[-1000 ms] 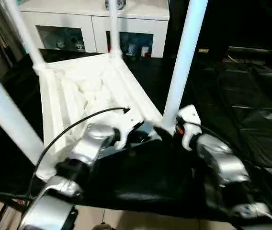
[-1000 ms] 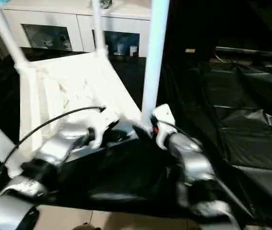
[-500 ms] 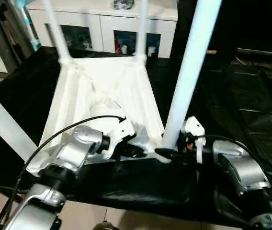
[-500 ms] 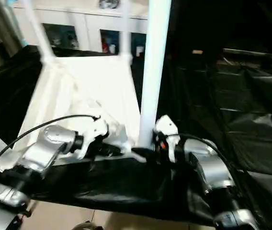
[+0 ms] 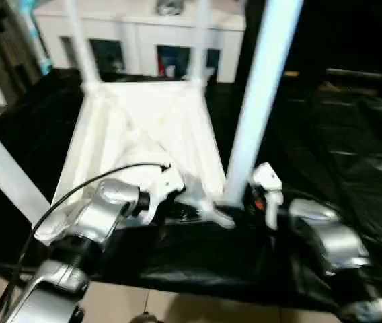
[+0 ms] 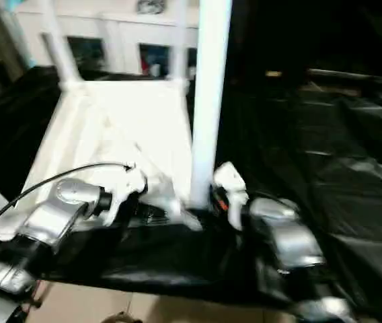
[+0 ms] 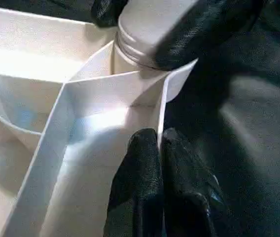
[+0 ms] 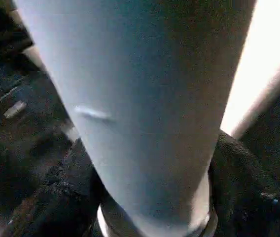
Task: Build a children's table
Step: Rotate leg to tighten
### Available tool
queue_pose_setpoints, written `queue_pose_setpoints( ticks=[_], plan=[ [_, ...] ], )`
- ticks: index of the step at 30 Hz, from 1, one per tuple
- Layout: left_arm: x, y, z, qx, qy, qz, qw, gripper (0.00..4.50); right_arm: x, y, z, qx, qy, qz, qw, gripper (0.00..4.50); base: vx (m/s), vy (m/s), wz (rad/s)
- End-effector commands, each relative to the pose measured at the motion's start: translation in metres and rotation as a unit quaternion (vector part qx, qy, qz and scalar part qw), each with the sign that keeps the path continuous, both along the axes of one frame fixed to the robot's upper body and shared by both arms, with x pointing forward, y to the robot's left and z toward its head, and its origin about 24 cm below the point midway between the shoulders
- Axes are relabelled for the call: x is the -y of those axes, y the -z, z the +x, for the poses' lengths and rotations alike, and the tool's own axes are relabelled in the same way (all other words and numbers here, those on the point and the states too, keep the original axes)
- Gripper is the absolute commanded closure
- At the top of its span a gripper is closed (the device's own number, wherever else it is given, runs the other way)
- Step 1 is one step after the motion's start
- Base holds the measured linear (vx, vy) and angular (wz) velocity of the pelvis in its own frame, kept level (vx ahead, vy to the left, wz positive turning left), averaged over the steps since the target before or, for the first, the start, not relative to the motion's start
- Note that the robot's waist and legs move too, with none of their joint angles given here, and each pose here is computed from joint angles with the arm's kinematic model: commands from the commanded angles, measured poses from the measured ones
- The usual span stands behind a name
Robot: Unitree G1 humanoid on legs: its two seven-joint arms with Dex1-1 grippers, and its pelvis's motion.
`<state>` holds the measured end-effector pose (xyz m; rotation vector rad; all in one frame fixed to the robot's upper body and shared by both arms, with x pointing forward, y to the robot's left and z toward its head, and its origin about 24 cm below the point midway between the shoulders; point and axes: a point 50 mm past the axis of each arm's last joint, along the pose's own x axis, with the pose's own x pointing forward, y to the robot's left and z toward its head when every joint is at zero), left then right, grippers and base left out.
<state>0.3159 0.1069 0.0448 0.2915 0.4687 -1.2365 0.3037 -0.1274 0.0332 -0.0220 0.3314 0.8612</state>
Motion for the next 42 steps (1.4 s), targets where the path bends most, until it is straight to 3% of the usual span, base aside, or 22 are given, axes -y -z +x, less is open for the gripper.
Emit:
queue_pose_setpoints(
  ticks=[1,5,9,10,11,13,17,24,32,38,39,42],
  plan=[
    [0.029,-0.018,0.012,0.046,-0.025,-0.03,0.998,4.5,-0.027,0.021,-0.003,-0.036,0.024,-0.014,0.999,1.9,0.0,0.0,0.0],
    [0.041,-0.02,0.021,0.063,-0.085,-0.03,0.994,4.5,-0.033,0.027,0.007,-0.045,0.125,-0.016,0.991,1.91,0.0,0.0,0.0],
    [0.053,-0.019,0.025,0.068,-0.12,-0.035,0.99,4.5,-0.042,0.029,0.011,-0.048,0.159,-0.028,0.986,1.91,0.0,0.0,0.0],
    [0.056,-0.019,0.024,0.067,-0.118,-0.038,0.99,4.5,-0.045,0.028,0.011,-0.044,0.149,-0.02,0.988,1.91,0.0,0.0,0.0],
    [0.06,-0.019,0.023,0.066,-0.113,-0.043,0.991,4.5,-0.05,0.026,0.01,-0.044,0.124,-0.004,0.991,1.56,0.0,0.0,0.0],
    [0.062,-0.019,0.023,0.066,-0.107,-0.046,0.991,4.5,-0.052,0.024,0.011,-0.041,0.117,0.006,0.992,1.35,0.0,0.0,0.0],
    [0.061,-0.018,0.016,0.062,-0.065,-0.052,0.995,4.5,-0.052,0.017,0.007,-0.016,0.058,0.004,0.998,0.85,0.0,0.0,0.0],
    [0.049,-0.016,0.007,0.052,0.003,-0.044,0.998,4.5,-0.039,0.009,-0.007,0.014,-0.087,-0.012,0.996,0.85,0.0,0.0,0.0],
    [0.027,-0.015,-0.011,0.02,0.111,-0.042,0.993,4.5,-0.017,-0.003,-0.022,-0.006,-0.21,-0.006,0.978,0.85,0.0,0.0,0.0],
    [0.02,-0.017,-0.014,0.009,0.124,-0.042,0.991,4.5,-0.012,-0.006,-0.027,-0.016,-0.241,-0.005,0.97,0.85,0.0,0.0,0.0],
    [0.019,-0.017,-0.014,0.008,0.125,-0.041,0.991,4.5,-0.011,-0.006,-0.027,-0.017,-0.244,-0.006,0.97,1.07,0.0,0.0,0.0],
    [0.017,-0.017,-0.015,0.004,0.131,-0.038,0.991,4.5,-0.011,-0.007,-0.028,-0.022,-0.25,-0.005,0.968,1.2,0.0,0.0,0.0]
  ],
)
